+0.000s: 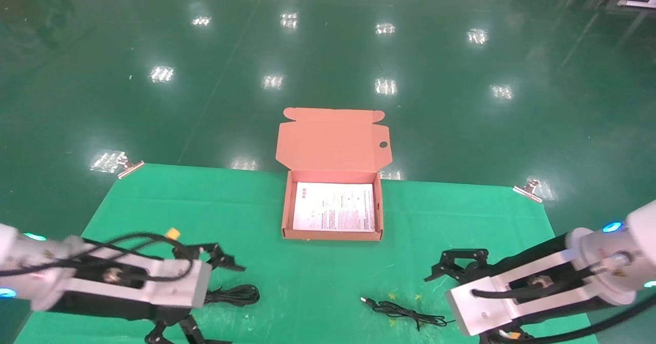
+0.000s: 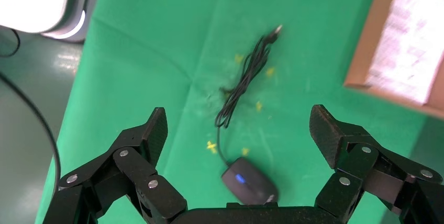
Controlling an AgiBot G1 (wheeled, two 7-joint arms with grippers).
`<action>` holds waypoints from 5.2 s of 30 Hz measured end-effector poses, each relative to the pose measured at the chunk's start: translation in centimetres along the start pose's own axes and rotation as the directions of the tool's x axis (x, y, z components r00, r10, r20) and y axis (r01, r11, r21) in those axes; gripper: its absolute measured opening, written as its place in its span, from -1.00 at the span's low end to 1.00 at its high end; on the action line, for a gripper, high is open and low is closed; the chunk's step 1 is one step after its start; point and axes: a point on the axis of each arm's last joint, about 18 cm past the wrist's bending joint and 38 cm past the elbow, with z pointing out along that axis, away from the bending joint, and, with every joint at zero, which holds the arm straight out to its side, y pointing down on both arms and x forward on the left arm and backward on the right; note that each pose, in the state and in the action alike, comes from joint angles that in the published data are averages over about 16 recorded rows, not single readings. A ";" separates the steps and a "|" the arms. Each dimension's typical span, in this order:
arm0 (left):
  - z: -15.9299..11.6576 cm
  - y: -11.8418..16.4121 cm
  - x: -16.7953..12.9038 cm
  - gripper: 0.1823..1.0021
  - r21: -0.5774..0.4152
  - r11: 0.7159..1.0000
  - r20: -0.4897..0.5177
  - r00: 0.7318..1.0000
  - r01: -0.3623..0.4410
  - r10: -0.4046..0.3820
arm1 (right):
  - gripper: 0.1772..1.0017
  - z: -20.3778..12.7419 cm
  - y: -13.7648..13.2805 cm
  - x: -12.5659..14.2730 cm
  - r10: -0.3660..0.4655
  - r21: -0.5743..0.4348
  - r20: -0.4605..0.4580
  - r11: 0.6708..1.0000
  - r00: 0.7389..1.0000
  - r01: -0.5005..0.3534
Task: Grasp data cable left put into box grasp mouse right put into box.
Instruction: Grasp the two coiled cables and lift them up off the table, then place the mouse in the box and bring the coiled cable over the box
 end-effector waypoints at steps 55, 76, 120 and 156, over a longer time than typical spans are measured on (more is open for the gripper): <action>11.4 11.1 -3.2 0.95 -0.264 0.902 0.102 0.940 0.340 -0.325 | 0.94 16.3 4.3 0.1 0.187 -0.215 -0.111 0.954 0.976 -0.207; 11.4 10.9 -3.2 0.27 -0.265 0.904 0.101 0.942 0.335 -0.320 | 0.24 16.1 4.3 0.0 0.185 -0.215 -0.112 0.955 0.976 -0.206; 3.6 8.0 -9.4 -0.79 -0.259 0.956 0.302 0.952 0.138 -0.055 | -0.96 3.3 4.4 7.5 0.247 -0.131 -0.452 0.932 0.857 -0.338; -5.7 -4.4 -20.5 -0.80 -0.278 0.961 0.688 0.697 -0.005 0.203 | -0.96 -5.3 -10.4 27.9 0.055 0.062 -0.770 0.998 0.635 -0.011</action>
